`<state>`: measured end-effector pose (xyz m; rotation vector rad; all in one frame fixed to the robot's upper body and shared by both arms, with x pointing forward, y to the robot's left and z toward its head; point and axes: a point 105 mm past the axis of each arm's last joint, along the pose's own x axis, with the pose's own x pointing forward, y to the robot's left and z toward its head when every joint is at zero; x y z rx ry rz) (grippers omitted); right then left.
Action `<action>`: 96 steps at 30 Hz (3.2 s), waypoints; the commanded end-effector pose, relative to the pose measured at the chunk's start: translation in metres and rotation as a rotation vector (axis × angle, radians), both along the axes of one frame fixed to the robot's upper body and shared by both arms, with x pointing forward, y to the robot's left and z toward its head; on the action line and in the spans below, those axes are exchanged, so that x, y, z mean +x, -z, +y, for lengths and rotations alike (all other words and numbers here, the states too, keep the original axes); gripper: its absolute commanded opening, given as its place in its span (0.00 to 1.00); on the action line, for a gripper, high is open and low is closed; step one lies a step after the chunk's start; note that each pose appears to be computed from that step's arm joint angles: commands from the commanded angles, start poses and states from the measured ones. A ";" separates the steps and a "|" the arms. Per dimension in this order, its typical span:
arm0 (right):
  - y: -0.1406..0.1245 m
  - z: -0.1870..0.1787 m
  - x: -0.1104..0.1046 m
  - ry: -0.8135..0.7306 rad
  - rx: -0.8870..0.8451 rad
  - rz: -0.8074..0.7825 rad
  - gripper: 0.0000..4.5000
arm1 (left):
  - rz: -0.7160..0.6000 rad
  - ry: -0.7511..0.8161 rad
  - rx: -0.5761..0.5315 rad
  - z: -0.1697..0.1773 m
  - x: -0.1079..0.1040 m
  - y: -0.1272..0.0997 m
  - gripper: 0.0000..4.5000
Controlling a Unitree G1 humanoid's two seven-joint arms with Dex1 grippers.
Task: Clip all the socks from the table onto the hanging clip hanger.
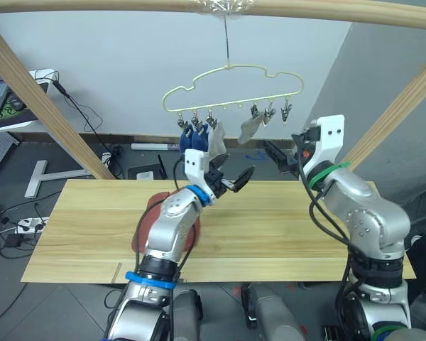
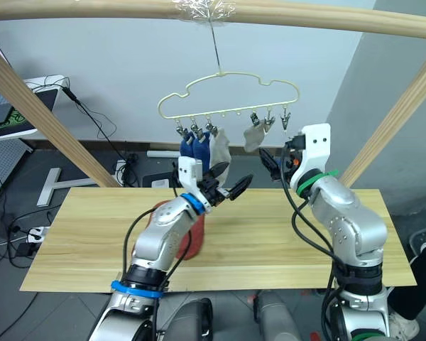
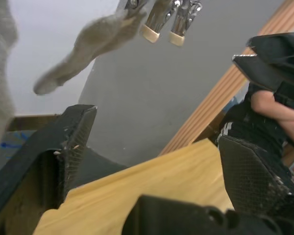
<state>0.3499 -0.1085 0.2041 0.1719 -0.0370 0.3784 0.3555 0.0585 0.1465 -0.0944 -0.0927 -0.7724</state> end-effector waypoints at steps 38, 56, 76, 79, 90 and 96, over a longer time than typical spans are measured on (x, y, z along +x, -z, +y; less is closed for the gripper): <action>-0.017 0.014 0.048 0.126 -0.084 -0.255 0.16 | -0.147 0.040 0.022 0.028 -0.042 -0.067 1.00; -0.017 0.009 0.055 0.154 -0.069 -0.245 0.67 | -0.154 0.041 0.014 0.026 -0.040 -0.071 1.00; -0.018 0.008 0.066 0.171 -0.072 -0.242 0.39 | -0.166 0.040 0.011 0.025 -0.039 -0.078 1.00; -0.022 0.007 0.069 0.169 -0.079 -0.254 0.39 | -0.180 0.052 0.007 0.023 -0.041 -0.084 1.00; -0.032 0.016 0.072 0.136 -0.071 -0.287 0.39 | -0.222 0.092 0.006 0.014 -0.045 -0.097 1.00; -0.033 0.019 0.072 0.127 -0.066 -0.288 0.39 | -0.229 0.096 0.004 0.013 -0.045 -0.098 1.00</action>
